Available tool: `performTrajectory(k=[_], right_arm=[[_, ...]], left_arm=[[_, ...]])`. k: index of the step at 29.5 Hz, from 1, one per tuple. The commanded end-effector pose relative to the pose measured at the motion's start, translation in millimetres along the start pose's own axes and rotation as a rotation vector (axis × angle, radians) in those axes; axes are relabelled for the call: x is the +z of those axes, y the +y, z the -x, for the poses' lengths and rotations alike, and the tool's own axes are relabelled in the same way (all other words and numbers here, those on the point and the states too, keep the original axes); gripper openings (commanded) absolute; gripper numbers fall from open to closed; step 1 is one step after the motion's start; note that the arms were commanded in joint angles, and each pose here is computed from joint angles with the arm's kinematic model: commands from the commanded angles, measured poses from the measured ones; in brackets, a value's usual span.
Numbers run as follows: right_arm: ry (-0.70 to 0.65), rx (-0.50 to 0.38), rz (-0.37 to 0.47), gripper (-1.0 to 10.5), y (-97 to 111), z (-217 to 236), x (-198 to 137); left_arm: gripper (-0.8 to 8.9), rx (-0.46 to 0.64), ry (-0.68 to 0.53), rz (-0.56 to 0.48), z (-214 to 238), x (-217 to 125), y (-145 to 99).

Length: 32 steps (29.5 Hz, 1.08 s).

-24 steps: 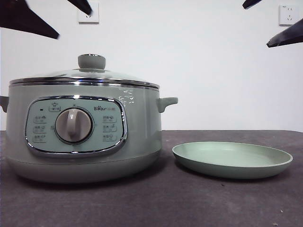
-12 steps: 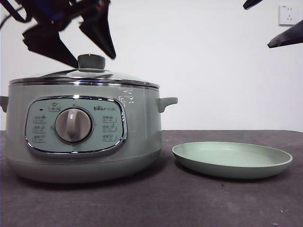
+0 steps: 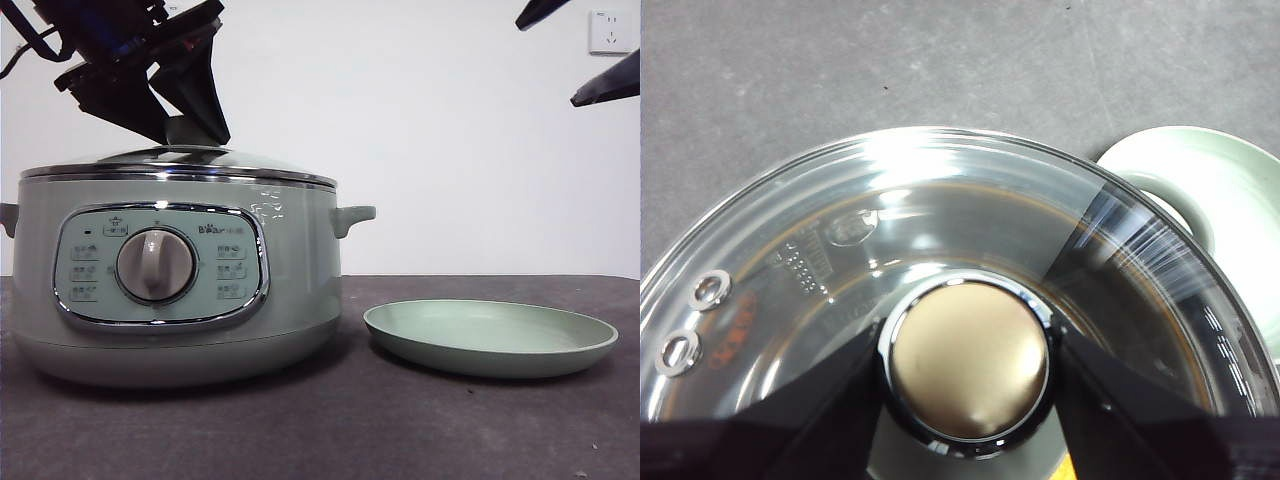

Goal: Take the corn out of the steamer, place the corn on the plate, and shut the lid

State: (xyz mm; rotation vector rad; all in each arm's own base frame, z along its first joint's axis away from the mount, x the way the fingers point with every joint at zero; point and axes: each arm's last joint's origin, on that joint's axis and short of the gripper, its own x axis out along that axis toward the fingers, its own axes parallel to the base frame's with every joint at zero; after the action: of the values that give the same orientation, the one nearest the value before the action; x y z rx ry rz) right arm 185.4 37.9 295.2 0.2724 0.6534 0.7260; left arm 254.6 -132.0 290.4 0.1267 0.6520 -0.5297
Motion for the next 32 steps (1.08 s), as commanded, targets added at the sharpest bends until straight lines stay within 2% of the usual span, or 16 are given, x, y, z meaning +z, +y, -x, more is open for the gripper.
performTrajectory(k=[1,9,14,18,22,26,29,32], right_arm=[[-0.003,0.000,-0.004,4.1,0.6,-0.1,0.8],[-0.025,0.031,0.013,4.1,7.2,-4.9,4.6],[-0.035,0.014,0.084,4.1,26.0,-19.9,12.2],[0.000,0.044,0.136,4.1,45.1,-36.6,21.6],[0.055,0.074,0.212,4.1,65.3,-62.2,34.2],[0.145,0.070,0.280,4.1,84.6,-92.7,45.2],[0.265,0.048,0.364,4.1,105.2,-134.4,59.6],[0.331,0.038,0.409,4.1,121.6,-171.9,73.8]], left_arm=[[-0.09,0.004,-0.004,-0.034,-0.6,0.0,-0.3],[-0.09,0.072,-0.094,-0.037,23.1,11.0,0.3],[-0.09,0.131,-0.218,-0.036,60.6,19.6,-1.0],[-0.09,0.225,-0.303,-0.022,91.8,20.7,-0.8],[-0.09,0.315,-0.378,-0.002,125.7,16.9,-1.0],[-0.09,0.324,-0.435,0.005,153.3,10.4,-2.9],[-0.09,0.408,-0.491,0.031,180.7,1.4,-2.7],[-0.09,0.453,-0.532,0.050,201.1,-7.3,-3.2]])
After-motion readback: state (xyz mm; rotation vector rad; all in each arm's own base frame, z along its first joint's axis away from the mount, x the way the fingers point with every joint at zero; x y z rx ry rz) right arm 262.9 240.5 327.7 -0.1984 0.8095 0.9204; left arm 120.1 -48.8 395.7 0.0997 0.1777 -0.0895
